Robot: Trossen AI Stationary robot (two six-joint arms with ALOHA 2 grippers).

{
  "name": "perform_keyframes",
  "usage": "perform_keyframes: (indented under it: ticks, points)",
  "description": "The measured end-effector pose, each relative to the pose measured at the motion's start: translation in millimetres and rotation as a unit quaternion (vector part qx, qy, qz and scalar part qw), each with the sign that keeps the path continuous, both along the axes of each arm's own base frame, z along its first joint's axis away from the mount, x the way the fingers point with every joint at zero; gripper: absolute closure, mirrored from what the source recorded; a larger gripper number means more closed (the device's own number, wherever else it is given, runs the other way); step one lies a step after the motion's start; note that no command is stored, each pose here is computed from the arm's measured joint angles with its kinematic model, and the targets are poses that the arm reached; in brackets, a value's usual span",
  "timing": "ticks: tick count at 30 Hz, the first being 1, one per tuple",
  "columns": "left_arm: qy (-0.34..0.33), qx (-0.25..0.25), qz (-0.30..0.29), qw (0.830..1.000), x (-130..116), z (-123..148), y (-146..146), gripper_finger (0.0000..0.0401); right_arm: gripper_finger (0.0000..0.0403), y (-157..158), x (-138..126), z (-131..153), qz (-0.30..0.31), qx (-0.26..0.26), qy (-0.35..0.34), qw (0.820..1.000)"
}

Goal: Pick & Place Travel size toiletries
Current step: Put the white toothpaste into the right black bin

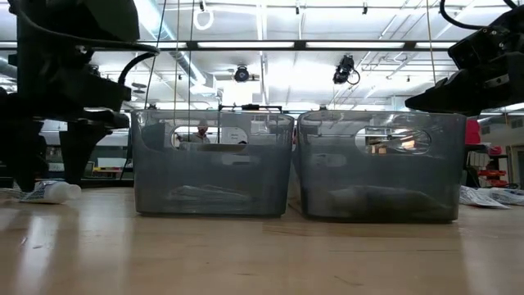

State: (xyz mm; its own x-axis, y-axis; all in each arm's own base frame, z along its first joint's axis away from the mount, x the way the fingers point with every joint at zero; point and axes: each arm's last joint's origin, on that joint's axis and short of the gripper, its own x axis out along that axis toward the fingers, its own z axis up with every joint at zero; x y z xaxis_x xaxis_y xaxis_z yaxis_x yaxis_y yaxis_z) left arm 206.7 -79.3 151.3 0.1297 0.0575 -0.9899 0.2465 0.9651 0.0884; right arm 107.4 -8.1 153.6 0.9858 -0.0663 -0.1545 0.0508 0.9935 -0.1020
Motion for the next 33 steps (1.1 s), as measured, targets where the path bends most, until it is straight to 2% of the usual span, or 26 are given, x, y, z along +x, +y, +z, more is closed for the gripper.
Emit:
perform_keyframes:
  ticks: [15,22,33]
  points:
    - [-0.018,-0.004,0.018,1.000,-2.2,-5.3,-4.8,0.0172,0.0390,0.0,0.0,-0.1,0.000,0.000,0.000,1.000]
    - [-0.017,-0.002,0.001,1.000,-2.1,-5.3,-4.8,0.0222,0.0390,0.0,0.0,0.0,0.000,0.000,0.000,1.000]
    - [-0.030,-0.005,0.005,1.000,0.0,-4.9,-5.7,0.0297,0.0389,0.0,0.0,-0.1,0.000,0.000,0.000,1.000]
